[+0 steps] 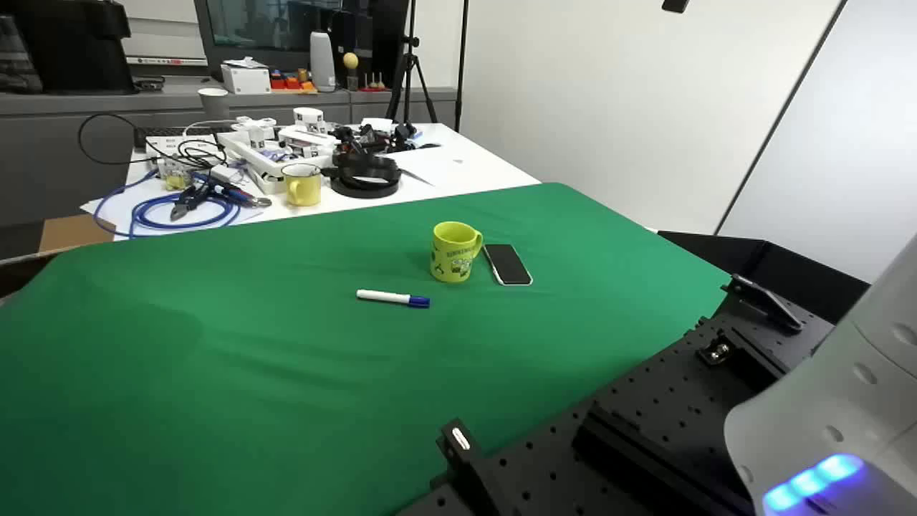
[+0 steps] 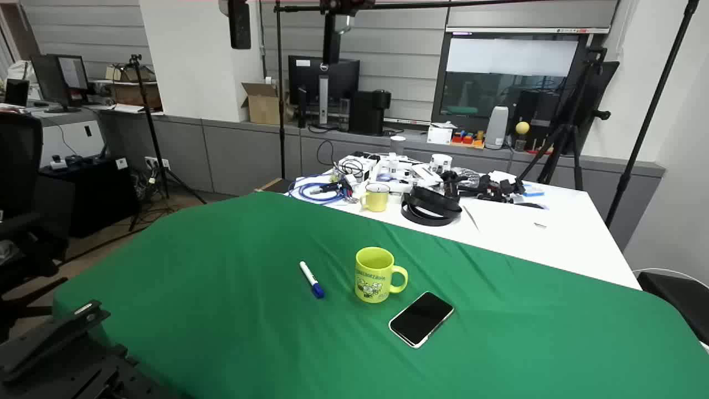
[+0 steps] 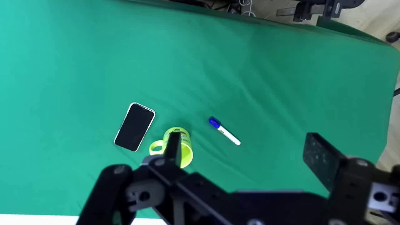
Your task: Put the blue marker inside the yellow mug
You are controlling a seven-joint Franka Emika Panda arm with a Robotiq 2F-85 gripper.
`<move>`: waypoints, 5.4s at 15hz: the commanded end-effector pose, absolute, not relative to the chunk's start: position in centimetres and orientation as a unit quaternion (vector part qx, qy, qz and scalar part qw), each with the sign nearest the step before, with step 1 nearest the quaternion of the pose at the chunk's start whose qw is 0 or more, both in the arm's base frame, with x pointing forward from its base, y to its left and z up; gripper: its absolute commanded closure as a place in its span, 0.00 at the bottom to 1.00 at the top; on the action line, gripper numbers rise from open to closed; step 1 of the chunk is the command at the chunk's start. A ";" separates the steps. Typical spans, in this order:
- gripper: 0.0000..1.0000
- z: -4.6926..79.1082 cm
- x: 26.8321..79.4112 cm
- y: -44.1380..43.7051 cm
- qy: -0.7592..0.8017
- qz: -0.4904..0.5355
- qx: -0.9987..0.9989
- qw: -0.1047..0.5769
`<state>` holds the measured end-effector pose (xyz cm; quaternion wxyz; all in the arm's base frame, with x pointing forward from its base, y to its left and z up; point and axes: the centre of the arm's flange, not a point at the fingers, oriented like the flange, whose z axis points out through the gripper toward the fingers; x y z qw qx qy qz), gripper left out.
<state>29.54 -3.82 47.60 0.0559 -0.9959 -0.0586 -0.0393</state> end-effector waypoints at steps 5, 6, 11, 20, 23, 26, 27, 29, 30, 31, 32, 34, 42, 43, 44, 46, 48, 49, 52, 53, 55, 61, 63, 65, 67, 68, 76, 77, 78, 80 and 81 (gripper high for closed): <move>0.00 47.6 29.5 -3.8 -0.059 -0.039 -0.996 0.056; 0.00 47.6 29.5 -3.8 -0.059 -0.039 -0.996 0.056; 0.00 47.6 29.5 -3.8 -0.059 -0.039 -0.996 0.056; 0.00 45.7 33.2 -4.3 -0.202 -0.022 -0.978 0.039; 0.00 43.5 36.7 -3.6 -0.284 -0.011 -0.958 0.047; 0.00 41.5 39.9 -2.4 -0.363 0.012 -0.931 0.038; 0.00 41.1 41.0 -1.8 -0.388 0.019 -0.921 0.033; 0.00 40.6 43.1 -0.6 -0.436 0.033 -0.899 0.017; 0.00 40.5 43.9 -0.1 -0.458 0.040 -0.888 0.005; 0.00 40.7 44.9 0.5 -0.478 0.047 -0.877 -0.010; 0.00 40.9 45.6 1.1 -0.498 0.054 -0.865 -0.027; 0.00 39.9 43.7 1.4 -0.486 0.049 -0.872 -0.018; 0.00 40.1 45.3 2.2 -0.512 0.057 -0.856 -0.038; 0.00 40.1 45.3 2.2 -0.512 0.057 -0.856 -0.038; 0.00 39.3 46.0 2.5 -0.514 0.050 -0.855 -0.043; 0.00 37.3 47.9 3.4 -0.523 0.018 -0.850 -0.053; 0.00 35.4 50.0 4.5 -0.540 -0.016 -0.839 -0.070; 0.00 34.3 51.4 5.2 -0.544 -0.030 -0.835 -0.075; 0.00 30.8 54.0 7.3 -0.549 -0.060 -0.831 -0.064; 0.00 29.6 54.6 8.0 -0.550 -0.063 -0.831 -0.060; 0.00 27.0 55.4 9.3 -0.539 -0.045 -0.839 -0.059; 0.00 26.2 54.3 9.1 -0.550 -0.041 -0.832 -0.051; 0.00 25.9 54.7 9.1 -0.557 -0.036 -0.828 -0.043; 0.00 25.9 54.1 9.3 -0.556 -0.038 -0.829 -0.046; 0.00 25.6 54.1 9.3 -0.556 -0.036 -0.829 -0.044; 0.00 25.6 54.1 9.3 -0.556 -0.036 -0.829 -0.043; 0.00 20.1 54.3 9.2 -0.524 -0.027 -0.851 -0.035; 0.00 18.9 54.3 9.2 -0.522 -0.028 -0.852 -0.031; 0.00 17.6 54.3 9.3 -0.525 -0.029 -0.850 -0.026; 0.00 15.2 54.3 9.4 -0.532 -0.028 -0.846 -0.021; 0.00 14.0 54.4 9.4 -0.536 -0.027 -0.843 -0.019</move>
